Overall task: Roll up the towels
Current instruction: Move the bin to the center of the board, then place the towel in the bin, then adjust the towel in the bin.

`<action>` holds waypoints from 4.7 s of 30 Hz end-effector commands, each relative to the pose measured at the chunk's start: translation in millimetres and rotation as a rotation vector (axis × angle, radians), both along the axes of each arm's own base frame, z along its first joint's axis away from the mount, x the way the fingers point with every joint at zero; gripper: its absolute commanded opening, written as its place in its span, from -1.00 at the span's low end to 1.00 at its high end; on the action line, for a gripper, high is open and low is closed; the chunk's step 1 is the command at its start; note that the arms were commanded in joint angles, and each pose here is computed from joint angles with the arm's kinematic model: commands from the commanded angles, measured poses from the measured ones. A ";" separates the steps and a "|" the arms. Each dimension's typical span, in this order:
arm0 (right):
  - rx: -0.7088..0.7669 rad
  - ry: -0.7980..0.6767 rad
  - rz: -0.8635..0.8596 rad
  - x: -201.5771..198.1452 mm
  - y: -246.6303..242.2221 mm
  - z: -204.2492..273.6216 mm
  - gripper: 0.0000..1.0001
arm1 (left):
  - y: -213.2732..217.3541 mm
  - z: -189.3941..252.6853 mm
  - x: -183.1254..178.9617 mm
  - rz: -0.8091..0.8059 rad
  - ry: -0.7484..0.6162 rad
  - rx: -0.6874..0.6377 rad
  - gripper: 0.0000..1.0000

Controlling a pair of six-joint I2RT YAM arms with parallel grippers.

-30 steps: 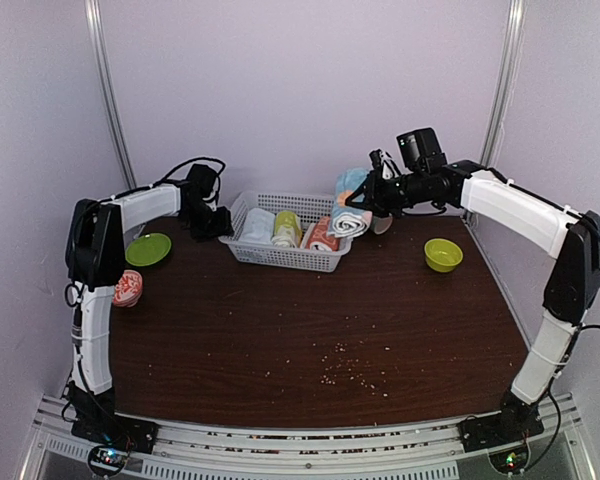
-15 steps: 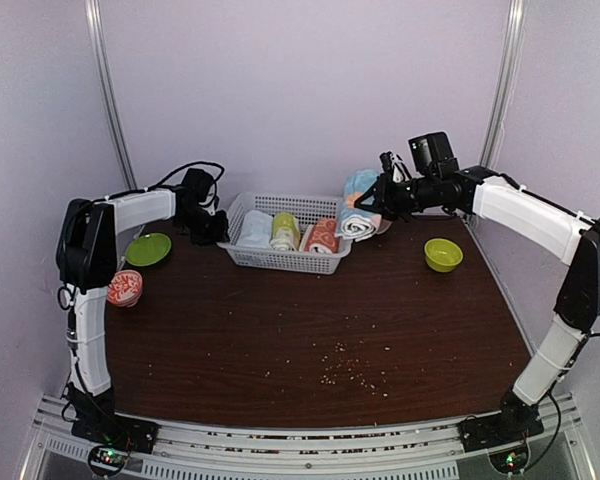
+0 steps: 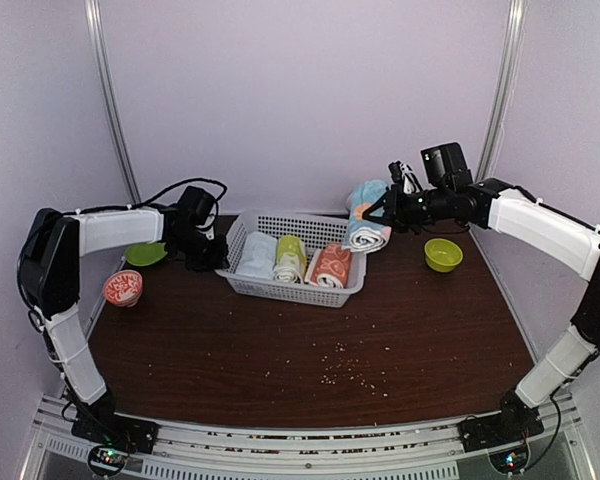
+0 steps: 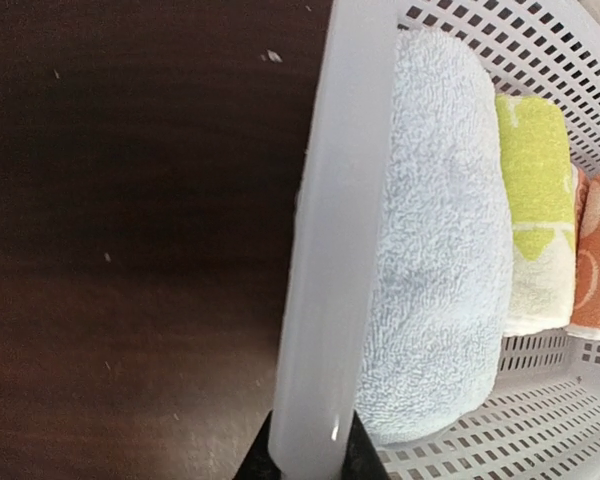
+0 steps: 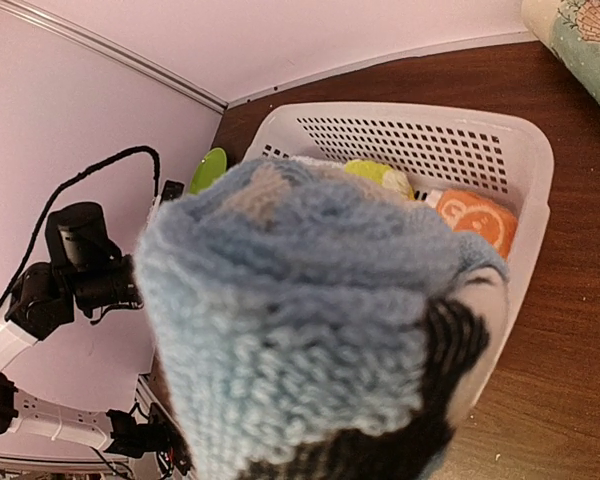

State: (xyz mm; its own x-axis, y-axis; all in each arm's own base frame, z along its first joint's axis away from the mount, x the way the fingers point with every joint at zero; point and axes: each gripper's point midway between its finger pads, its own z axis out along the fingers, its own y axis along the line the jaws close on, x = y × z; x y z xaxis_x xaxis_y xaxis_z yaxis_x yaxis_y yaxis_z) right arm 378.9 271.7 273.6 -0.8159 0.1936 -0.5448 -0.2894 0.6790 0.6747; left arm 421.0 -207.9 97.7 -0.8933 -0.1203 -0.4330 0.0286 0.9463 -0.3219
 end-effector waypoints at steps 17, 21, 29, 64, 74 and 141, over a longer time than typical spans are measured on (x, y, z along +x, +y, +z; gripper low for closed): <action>0.085 0.217 0.131 -73.1 60.6 -73.9 -1.00 | -25.3 -37.6 -175.2 0.010 0.085 -0.010 -1.00; 0.075 0.267 0.121 -70.6 71.1 -90.4 -1.00 | -21.1 -41.6 -184.7 0.012 0.089 -0.003 -1.00; -0.034 0.357 0.029 -60.4 64.4 -129.1 -1.00 | -17.6 -39.1 -188.2 0.016 0.077 -0.007 -1.00; -0.722 0.580 0.007 -76.5 24.3 -231.1 -1.00 | -14.3 -33.2 -188.9 0.004 0.024 -0.010 -1.00; -0.707 0.591 0.020 -79.3 64.9 -236.8 -1.00 | -14.6 -36.2 -189.1 -0.004 0.023 -0.010 -1.00; -0.483 0.471 0.193 -114.4 80.4 -190.9 -1.00 | -20.5 -43.6 -180.9 -0.029 0.043 0.054 -1.00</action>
State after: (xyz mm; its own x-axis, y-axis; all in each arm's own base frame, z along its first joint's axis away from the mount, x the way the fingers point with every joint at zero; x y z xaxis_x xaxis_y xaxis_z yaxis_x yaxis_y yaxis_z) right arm 264.8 342.9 78.9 -0.9826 -0.1516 -0.1073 -0.1806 0.9148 0.3612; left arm 254.6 -247.3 88.4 -0.8805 -0.1515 -0.4491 0.0453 0.9163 -0.3979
